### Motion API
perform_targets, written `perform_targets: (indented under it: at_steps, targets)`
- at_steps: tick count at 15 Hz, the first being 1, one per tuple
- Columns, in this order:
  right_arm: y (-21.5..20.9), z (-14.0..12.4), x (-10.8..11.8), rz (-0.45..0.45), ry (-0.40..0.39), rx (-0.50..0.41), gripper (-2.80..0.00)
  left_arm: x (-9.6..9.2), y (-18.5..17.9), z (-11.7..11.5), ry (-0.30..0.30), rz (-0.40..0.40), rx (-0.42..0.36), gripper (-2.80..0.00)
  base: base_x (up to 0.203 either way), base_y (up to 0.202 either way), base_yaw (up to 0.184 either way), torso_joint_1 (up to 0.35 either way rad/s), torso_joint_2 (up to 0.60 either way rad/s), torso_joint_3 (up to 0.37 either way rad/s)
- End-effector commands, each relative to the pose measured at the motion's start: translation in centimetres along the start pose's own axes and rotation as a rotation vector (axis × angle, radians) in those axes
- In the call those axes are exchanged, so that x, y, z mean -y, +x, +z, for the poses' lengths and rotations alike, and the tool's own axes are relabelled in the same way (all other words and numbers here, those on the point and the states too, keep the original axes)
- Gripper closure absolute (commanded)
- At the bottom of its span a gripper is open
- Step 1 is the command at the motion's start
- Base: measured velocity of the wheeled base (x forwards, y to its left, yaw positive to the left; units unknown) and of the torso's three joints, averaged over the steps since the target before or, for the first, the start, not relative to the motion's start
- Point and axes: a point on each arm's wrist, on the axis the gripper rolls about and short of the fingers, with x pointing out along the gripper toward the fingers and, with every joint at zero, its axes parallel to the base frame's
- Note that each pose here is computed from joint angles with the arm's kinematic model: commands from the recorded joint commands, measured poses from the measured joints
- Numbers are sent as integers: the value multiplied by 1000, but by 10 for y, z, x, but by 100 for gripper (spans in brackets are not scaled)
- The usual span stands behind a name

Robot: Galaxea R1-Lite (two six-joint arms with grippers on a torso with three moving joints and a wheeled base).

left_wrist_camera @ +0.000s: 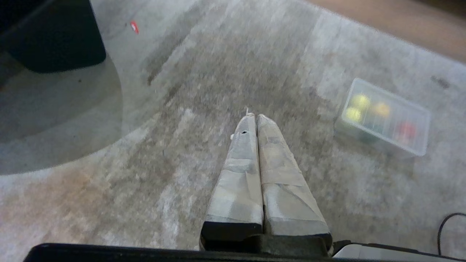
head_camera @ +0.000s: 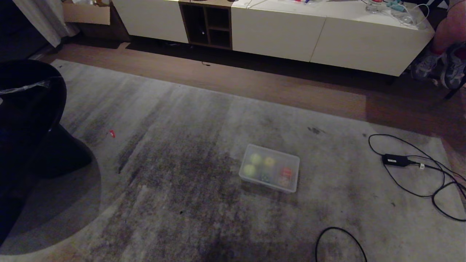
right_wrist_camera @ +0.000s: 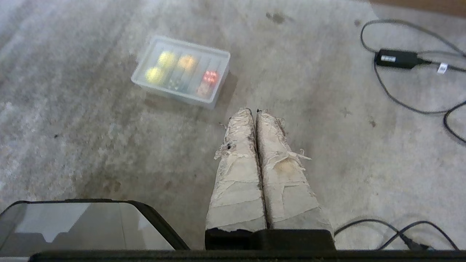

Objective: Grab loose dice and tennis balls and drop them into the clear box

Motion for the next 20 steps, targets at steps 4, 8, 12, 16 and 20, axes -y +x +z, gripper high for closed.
perform_targets:
  at_steps: [4,8,12,16,20]
  targets:
    - [0,0,0,0,1,-3,0,0,0,0,-1,1,-3,0,0,0,0,4,2,202]
    - [0,0,0,1,0,-3,0,0,0,0,-1,1,-3,0,0,0,0,2,3,205]
    - [0,0,0,1,0,-4,0,0,0,0,0,2,-2,0,0,0,0,4,3,203]
    - [0,0,0,1,0,-3,0,0,0,-1,7,1,-4,0,0,0,0,4,1,202]
    - [0,0,0,0,0,-3,0,0,0,-1,10,-1,-6,0,0,0,0,3,3,201]
